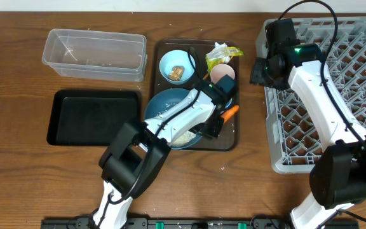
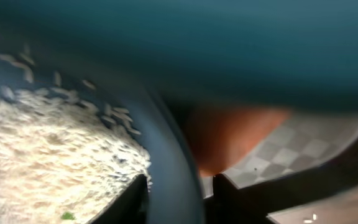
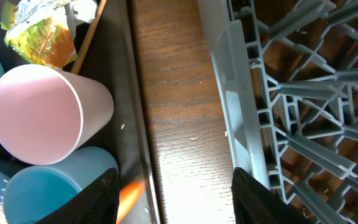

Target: Sort waste into correct bins and load items into the dishwasher rack

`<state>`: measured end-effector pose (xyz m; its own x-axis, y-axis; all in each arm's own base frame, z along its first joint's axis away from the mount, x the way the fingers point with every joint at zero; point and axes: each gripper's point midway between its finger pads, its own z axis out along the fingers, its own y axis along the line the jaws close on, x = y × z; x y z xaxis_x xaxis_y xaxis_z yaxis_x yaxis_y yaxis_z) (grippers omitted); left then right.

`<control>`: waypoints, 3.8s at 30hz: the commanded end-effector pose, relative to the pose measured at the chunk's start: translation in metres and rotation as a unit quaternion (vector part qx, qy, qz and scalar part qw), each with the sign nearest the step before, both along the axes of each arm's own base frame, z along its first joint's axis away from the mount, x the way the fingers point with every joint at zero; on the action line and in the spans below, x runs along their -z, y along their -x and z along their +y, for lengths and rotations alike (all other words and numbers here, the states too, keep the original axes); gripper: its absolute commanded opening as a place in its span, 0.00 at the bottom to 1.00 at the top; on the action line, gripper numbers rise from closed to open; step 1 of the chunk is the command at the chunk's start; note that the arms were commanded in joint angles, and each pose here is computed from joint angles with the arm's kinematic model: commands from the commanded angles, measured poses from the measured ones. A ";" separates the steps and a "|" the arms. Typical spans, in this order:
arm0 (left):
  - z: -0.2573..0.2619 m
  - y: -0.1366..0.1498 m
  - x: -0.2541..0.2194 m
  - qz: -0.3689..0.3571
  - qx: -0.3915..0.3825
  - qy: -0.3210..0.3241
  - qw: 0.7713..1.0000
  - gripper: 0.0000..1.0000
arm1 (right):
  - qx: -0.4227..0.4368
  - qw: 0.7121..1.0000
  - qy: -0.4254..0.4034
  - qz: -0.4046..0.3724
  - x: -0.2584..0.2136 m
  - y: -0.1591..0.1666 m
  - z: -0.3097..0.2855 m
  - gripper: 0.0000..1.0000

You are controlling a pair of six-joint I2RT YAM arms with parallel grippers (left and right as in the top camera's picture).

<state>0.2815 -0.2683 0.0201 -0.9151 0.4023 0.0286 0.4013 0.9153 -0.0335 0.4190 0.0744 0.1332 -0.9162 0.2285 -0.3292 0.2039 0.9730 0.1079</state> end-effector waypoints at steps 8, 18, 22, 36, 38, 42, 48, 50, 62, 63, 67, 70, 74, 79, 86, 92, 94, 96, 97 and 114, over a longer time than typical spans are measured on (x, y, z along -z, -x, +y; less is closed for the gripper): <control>0.012 -0.002 0.012 -0.005 -0.007 -0.021 1.000 0.06 | -0.003 1.000 0.002 -0.010 -0.008 -0.002 -0.002 0.53; 0.017 -0.003 0.001 -0.006 -0.009 -0.033 0.999 0.06 | -0.004 1.000 0.009 -0.011 -0.008 -0.002 -0.005 0.53; 0.028 -0.006 -0.026 -0.018 -0.013 -0.044 0.999 0.06 | -0.004 1.000 0.012 -0.011 -0.008 -0.002 -0.006 0.54; 0.033 -0.012 -0.096 -0.085 -0.028 0.015 0.996 0.06 | -0.001 1.000 0.021 -0.017 -0.009 -0.005 -0.009 0.55; 0.036 -0.015 -0.103 -0.091 -0.034 0.022 0.995 0.06 | -0.001 1.000 0.021 -0.017 -0.009 -0.004 -0.009 0.55; 0.048 -0.023 -0.125 -0.106 -0.059 0.048 0.992 0.06 | -0.001 1.000 0.021 -0.017 -0.009 -0.005 -0.009 0.55; 0.077 -0.038 -0.158 -0.116 -0.119 0.110 0.980 0.06 | -0.002 1.000 0.021 -0.017 -0.009 -0.005 -0.009 0.55; 0.089 -0.043 -0.167 -0.117 -0.142 0.128 0.975 0.06 | -0.001 1.000 0.021 -0.017 -0.009 -0.005 -0.009 0.55; 0.141 -0.060 -0.204 -0.078 -0.208 0.295 0.929 0.06 | -0.005 1.000 0.023 -0.013 -0.008 -0.003 -0.009 0.55; 0.145 -0.061 -0.207 -0.076 -0.211 0.308 0.925 0.06 | -0.005 1.000 0.023 -0.013 -0.008 -0.003 -0.009 0.56; 0.167 -0.065 -0.218 -0.077 -0.221 0.356 0.905 0.06 | -0.005 1.000 0.023 -0.013 -0.008 -0.003 -0.009 0.55; 0.181 -0.065 -0.225 -0.077 -0.226 0.387 0.891 0.06 | -0.005 1.000 0.023 -0.013 -0.008 -0.003 -0.009 0.55; 0.205 -0.058 -0.234 -0.077 -0.237 0.423 0.871 0.06 | -0.005 1.000 0.023 -0.013 -0.008 -0.003 -0.009 0.56; 0.236 -0.048 -0.243 -0.090 -0.246 0.455 0.851 0.06 | -0.005 1.000 0.023 -0.016 -0.008 -0.004 -0.009 0.56; 0.265 -0.042 -0.240 -0.117 -0.255 0.474 0.835 0.06 | -0.005 1.000 0.022 -0.016 -0.008 -0.004 -0.009 0.56; 0.272 -0.044 -0.233 -0.129 -0.239 0.475 0.837 0.06 | -0.005 1.000 0.023 -0.015 -0.008 -0.004 -0.009 0.56; 0.272 -0.046 -0.232 -0.133 -0.230 0.481 0.836 0.06 | -0.005 1.000 0.023 -0.015 -0.008 -0.004 -0.009 0.56; 0.273 -0.048 -0.229 -0.132 -0.227 0.481 0.836 0.06 | -0.005 1.000 0.023 -0.014 -0.008 -0.003 -0.009 0.56; 0.273 -0.048 -0.227 -0.131 -0.227 0.481 0.837 0.06 | -0.005 1.000 0.023 -0.014 -0.008 -0.003 -0.009 0.56; 0.283 -0.064 -0.209 -0.107 -0.250 0.554 0.787 0.06 | -0.008 1.000 0.028 -0.003 -0.001 0.002 -0.010 0.56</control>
